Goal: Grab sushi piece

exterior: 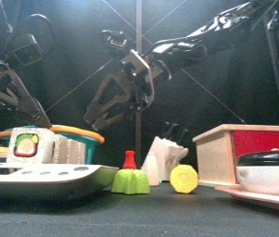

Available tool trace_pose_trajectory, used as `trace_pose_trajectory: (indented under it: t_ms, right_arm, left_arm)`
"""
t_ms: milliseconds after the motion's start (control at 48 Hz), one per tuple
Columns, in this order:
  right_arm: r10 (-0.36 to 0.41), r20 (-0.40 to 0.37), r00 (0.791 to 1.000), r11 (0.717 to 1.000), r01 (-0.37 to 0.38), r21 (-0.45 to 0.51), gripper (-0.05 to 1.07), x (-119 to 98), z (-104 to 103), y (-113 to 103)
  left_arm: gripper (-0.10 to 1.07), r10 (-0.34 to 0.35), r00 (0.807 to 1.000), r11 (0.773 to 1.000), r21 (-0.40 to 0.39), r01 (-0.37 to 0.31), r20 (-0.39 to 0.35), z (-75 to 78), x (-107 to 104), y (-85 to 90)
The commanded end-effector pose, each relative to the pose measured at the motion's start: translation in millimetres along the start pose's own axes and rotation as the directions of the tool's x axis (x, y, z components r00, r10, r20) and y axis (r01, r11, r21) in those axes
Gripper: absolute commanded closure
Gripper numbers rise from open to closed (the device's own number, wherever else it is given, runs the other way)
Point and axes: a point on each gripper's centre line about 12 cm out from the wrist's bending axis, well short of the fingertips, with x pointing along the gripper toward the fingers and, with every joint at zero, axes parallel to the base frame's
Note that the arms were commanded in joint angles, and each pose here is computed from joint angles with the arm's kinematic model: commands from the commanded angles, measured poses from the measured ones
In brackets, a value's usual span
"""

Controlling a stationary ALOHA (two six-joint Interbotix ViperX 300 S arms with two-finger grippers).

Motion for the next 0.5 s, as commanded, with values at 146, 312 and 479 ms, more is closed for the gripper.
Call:
trace_pose_trajectory:
  t_ms: [146,312,479]
  right_arm:
    - [0.005,0.034,0.999,1.000,-0.005,-0.002,0.13,1.1,14.7,2.9]
    - [0.001,0.028,1.000,1.000,-0.001,-0.006,0.13,2.9,14.1,4.4]
    - [0.001,0.026,1.000,1.000,-0.001,-0.007,0.13,5.3,13.6,5.0]
  left_arm:
    - [0.05,-0.003,1.000,1.000,-0.002,0.003,0.018,6.2,0.9,-0.8]
    - [0.05,-0.003,1.000,1.000,-0.002,0.003,0.018,6.2,0.9,-0.8]
    - [0.05,-0.003,1.000,1.000,-0.002,0.003,0.020,6.4,0.9,-0.8]
